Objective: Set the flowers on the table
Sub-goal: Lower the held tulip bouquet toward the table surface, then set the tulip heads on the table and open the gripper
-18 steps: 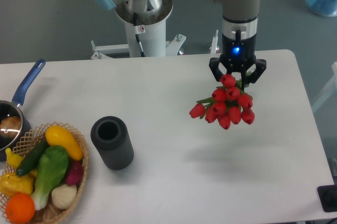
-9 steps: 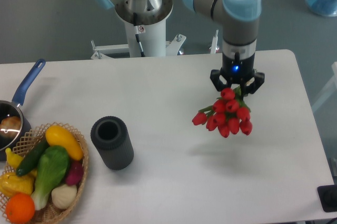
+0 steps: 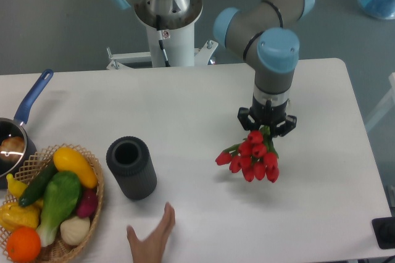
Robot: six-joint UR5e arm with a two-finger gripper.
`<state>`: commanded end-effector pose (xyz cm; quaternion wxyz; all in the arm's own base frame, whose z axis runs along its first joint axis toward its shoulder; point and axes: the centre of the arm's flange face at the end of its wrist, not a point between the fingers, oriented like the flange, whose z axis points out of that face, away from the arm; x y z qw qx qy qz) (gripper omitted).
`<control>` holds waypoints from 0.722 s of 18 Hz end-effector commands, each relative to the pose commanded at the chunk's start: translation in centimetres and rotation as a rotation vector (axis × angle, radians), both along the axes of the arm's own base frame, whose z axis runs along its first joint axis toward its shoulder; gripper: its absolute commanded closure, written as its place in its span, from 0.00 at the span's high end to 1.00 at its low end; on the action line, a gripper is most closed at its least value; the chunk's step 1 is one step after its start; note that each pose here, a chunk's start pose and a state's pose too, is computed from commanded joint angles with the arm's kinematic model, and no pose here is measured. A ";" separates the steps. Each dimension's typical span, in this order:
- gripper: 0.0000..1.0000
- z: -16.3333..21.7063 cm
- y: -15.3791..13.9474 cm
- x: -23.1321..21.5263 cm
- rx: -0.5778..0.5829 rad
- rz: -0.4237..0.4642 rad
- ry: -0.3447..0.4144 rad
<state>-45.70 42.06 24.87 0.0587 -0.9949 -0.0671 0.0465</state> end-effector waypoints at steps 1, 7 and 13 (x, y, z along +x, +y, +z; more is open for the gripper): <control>0.39 -0.4 0.3 -0.4 0.001 0.007 -0.004; 0.60 -1.3 0.8 -1.3 -0.001 0.001 -0.010; 1.00 -0.2 0.6 -1.7 0.011 0.011 0.008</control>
